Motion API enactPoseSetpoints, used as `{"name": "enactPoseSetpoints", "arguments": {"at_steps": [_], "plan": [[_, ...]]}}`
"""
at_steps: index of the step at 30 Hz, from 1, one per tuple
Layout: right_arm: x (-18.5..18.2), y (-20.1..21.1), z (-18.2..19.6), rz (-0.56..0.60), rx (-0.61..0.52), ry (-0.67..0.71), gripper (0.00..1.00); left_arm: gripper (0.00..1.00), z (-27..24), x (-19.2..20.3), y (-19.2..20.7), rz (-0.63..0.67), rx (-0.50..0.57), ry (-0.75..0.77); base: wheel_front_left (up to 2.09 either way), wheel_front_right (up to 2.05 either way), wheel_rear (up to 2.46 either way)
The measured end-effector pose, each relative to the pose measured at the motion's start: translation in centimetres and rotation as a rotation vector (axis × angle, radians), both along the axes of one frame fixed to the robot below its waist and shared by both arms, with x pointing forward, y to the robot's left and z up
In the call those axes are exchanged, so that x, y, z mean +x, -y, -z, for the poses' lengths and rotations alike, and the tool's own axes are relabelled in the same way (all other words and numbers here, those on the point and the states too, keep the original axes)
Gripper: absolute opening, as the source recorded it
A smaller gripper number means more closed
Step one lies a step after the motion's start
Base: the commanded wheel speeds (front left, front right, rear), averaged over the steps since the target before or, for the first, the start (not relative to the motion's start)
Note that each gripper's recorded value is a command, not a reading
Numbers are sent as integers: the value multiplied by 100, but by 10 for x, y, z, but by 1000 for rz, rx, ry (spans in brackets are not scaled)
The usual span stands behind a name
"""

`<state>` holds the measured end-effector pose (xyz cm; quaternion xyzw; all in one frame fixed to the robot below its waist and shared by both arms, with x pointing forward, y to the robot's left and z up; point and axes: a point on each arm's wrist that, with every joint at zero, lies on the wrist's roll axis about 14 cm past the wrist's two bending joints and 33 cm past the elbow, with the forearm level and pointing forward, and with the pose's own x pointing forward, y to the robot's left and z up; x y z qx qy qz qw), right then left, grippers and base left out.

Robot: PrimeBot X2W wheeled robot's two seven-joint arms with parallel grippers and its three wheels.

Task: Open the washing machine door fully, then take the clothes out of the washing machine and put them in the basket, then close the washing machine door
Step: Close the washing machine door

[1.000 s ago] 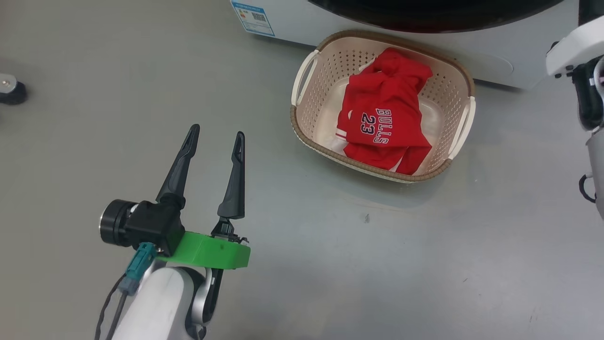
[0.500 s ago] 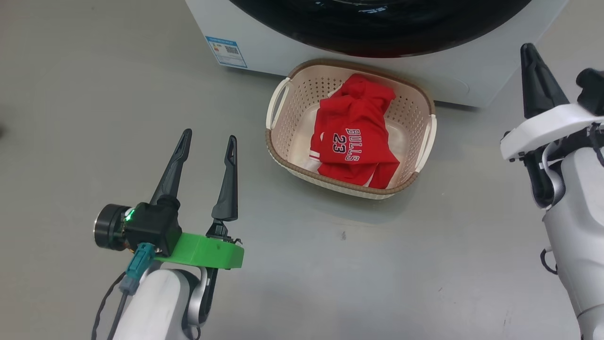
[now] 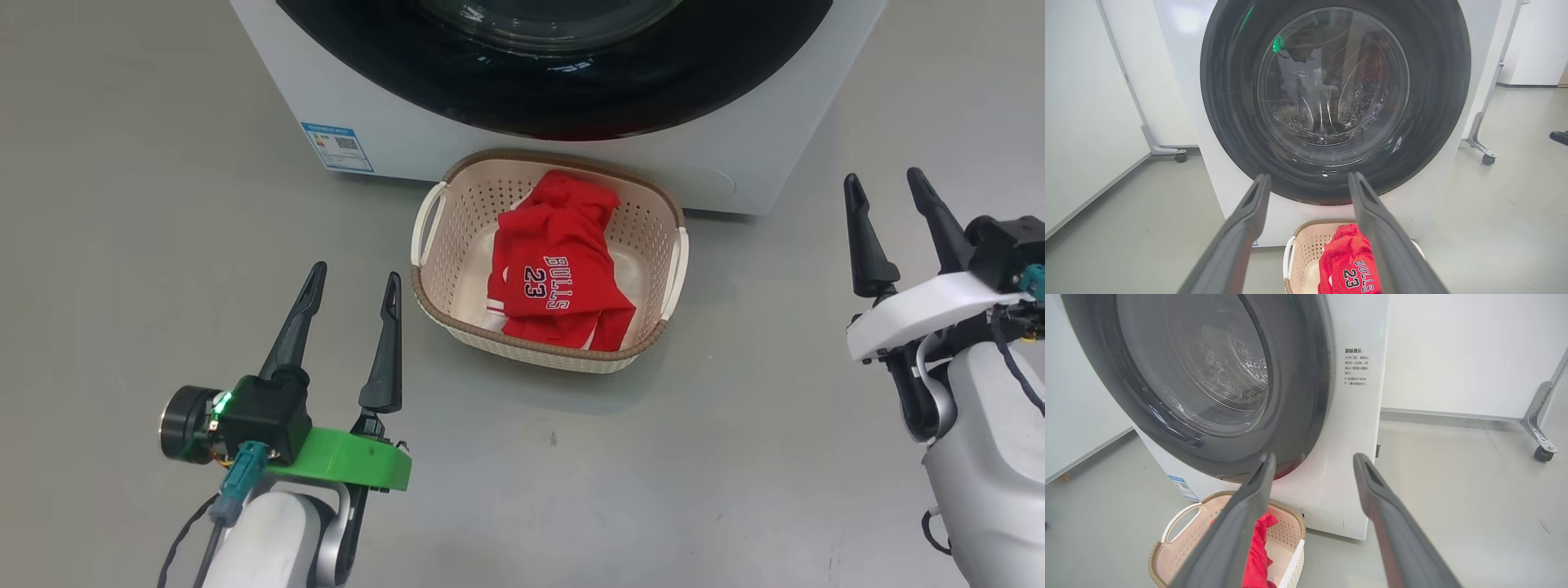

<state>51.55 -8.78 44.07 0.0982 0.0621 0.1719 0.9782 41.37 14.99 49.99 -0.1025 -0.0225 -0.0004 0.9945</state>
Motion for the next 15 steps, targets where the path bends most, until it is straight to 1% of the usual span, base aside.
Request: {"name": "enactPoseSetpoints", "arguments": {"at_steps": [6, 15], "plan": [[-19, 10, -11, 38, 30, 22, 100, 100, -3, -2, 6, 22, 0, 8, 0, 0, 0], [-59, 37, -5, 140, 34, -10, 100, 100, -2, -10, 16, 56, -2, 5, 0, 0, 0]]}}
